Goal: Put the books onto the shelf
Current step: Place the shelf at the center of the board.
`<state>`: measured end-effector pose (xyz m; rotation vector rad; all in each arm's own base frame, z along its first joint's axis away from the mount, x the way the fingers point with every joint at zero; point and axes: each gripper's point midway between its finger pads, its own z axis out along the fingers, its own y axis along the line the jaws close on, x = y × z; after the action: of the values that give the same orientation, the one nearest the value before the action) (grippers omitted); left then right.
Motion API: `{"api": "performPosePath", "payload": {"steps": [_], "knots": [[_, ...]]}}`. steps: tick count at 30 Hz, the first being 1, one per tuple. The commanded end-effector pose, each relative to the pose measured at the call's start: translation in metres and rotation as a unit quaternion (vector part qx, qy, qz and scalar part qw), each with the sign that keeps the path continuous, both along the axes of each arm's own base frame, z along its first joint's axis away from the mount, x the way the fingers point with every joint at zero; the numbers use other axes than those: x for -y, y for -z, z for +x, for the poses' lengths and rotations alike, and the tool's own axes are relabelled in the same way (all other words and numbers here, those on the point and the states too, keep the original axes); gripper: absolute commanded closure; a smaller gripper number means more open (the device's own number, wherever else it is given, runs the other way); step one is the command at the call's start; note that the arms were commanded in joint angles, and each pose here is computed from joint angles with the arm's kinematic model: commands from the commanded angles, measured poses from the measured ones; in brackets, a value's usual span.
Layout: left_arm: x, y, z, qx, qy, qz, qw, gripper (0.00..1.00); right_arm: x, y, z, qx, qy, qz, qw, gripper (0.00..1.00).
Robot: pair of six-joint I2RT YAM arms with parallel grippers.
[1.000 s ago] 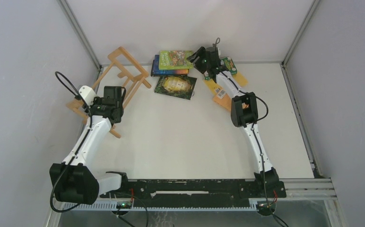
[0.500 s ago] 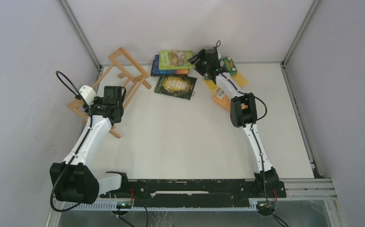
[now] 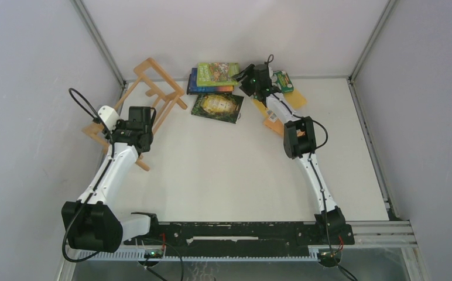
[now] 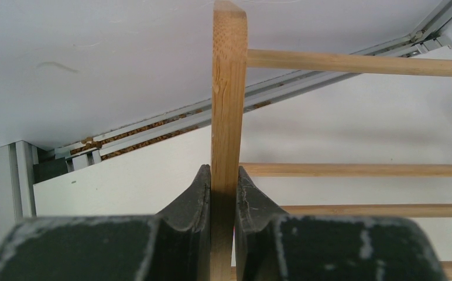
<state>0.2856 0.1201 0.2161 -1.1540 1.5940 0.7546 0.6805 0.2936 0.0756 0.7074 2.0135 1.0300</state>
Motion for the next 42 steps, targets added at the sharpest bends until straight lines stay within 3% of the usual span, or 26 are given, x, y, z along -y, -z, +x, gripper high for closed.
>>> {"api": "performPosePath", "payload": {"steps": [1, 11, 20, 28, 33, 39, 42], "knots": [[-0.006, -0.048, 0.015, 0.171, -0.045, -0.01, 0.984, 1.0, -0.008, -0.04, 0.01, 0.05, -0.004, 0.037, 0.998, 0.26], [-0.008, -0.042, 0.006, 0.164, -0.054, -0.009, 0.985, 1.0, -0.027, -0.054, 0.012, 0.086, -0.015, 0.075, 0.993, 0.34], [-0.006, -0.03, 0.006, 0.155, -0.057, -0.018, 0.986, 1.0, -0.033, -0.045, 0.01, 0.078, -0.022, 0.103, 0.991, 0.4], [-0.007, -0.026, 0.003, 0.143, -0.058, -0.015, 0.988, 1.0, -0.031, -0.046, 0.013, 0.079, -0.016, 0.126, 0.989, 0.7], [-0.006, -0.019, 0.001, 0.136, -0.057, -0.02, 0.989, 1.0, -0.029, -0.052, 0.012, 0.079, -0.02, 0.13, 0.988, 0.99], [-0.003, -0.011, 0.003, 0.122, -0.054, -0.03, 0.991, 1.0, -0.026, -0.061, 0.007, 0.078, -0.033, 0.126, 0.988, 1.0], [-0.002, -0.007, 0.003, 0.111, -0.053, -0.034, 0.992, 0.95, -0.026, -0.066, 0.003, 0.079, -0.039, 0.122, 0.989, 1.0]]}}
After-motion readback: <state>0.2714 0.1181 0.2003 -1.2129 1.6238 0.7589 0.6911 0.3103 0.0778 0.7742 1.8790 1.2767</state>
